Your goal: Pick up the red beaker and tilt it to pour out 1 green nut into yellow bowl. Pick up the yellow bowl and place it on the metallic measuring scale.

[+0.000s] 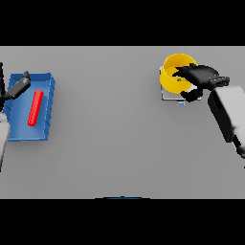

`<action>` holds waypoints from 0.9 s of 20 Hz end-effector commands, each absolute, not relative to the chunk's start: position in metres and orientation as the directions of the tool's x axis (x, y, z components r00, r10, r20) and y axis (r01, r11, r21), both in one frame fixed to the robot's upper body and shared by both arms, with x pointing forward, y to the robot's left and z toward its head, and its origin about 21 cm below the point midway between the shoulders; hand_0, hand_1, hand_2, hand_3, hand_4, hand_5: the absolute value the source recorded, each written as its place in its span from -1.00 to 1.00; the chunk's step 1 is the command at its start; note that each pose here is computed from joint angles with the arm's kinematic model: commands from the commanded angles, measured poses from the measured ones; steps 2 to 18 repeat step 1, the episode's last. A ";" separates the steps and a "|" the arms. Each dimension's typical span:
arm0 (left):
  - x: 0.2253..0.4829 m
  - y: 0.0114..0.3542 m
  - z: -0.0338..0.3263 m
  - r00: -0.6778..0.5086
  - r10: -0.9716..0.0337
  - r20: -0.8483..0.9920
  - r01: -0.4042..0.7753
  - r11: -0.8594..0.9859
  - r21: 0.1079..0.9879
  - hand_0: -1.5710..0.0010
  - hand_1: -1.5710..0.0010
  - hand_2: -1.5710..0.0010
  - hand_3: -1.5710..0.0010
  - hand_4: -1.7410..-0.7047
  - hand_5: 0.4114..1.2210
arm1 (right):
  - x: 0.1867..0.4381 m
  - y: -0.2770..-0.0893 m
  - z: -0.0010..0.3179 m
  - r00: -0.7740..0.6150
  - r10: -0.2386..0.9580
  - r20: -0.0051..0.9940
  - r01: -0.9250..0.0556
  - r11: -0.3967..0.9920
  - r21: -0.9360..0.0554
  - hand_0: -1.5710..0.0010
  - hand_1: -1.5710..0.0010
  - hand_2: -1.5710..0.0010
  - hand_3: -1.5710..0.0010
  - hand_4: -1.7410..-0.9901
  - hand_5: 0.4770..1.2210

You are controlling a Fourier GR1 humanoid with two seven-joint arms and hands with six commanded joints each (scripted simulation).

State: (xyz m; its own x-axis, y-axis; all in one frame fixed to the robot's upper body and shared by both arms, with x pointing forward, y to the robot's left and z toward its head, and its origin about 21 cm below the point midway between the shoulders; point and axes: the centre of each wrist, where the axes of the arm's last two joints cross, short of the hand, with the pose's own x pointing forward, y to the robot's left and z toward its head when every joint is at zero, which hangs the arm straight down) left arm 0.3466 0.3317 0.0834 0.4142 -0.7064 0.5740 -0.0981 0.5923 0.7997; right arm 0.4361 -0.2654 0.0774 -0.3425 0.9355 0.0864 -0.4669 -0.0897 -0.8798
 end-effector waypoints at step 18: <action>0.347 0.335 0.083 0.423 -0.703 0.572 -0.100 0.592 0.800 1.00 1.00 1.00 1.00 0.96 -0.37 | 0.435 -0.266 0.077 -0.337 0.937 0.090 -0.476 -0.087 -0.875 0.97 0.97 0.97 0.81 -0.30 -0.30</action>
